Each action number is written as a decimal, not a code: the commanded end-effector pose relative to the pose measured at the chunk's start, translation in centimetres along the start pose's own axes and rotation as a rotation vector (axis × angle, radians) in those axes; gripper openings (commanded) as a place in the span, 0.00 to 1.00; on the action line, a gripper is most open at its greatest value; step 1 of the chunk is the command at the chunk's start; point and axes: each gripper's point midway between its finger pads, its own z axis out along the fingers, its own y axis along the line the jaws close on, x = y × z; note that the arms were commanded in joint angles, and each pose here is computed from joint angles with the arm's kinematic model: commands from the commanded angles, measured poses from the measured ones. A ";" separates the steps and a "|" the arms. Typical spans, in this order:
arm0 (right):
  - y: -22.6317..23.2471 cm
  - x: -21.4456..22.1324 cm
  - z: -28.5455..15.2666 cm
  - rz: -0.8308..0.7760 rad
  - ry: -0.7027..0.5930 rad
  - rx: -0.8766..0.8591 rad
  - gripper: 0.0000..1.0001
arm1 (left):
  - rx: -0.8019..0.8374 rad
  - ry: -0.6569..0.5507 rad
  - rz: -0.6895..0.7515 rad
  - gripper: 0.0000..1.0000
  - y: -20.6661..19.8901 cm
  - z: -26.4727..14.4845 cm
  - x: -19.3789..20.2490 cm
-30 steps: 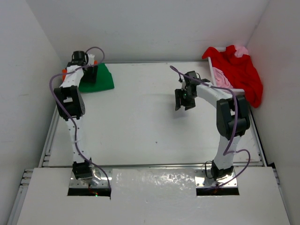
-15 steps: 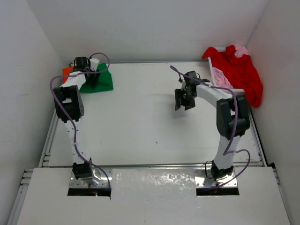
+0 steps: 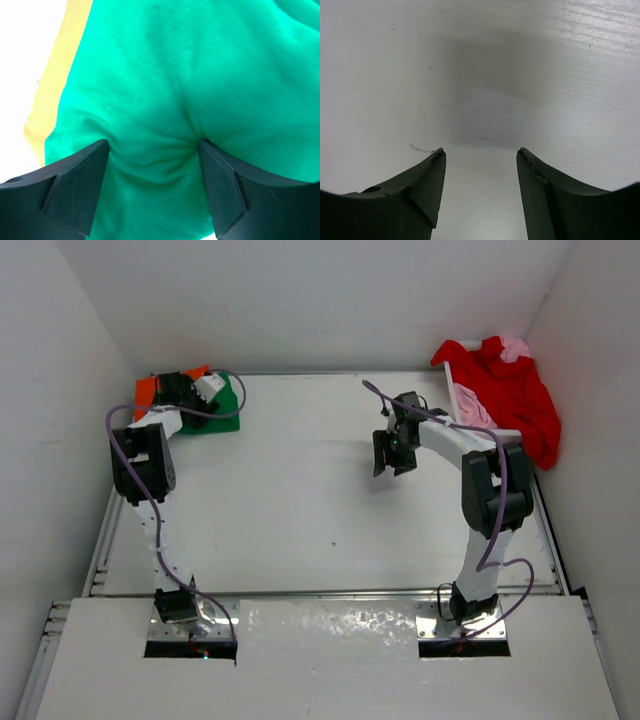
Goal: Fold and stack the t-shirts
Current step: Put the neatly folded tshirt into the corner of the board with the left arm
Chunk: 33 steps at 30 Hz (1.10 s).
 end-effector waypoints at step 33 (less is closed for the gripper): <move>1.4 -1.8 -6.0 -0.041 -0.168 -0.026 0.58 | -0.046 -0.307 -0.324 0.91 8.8 -17.6 -11.6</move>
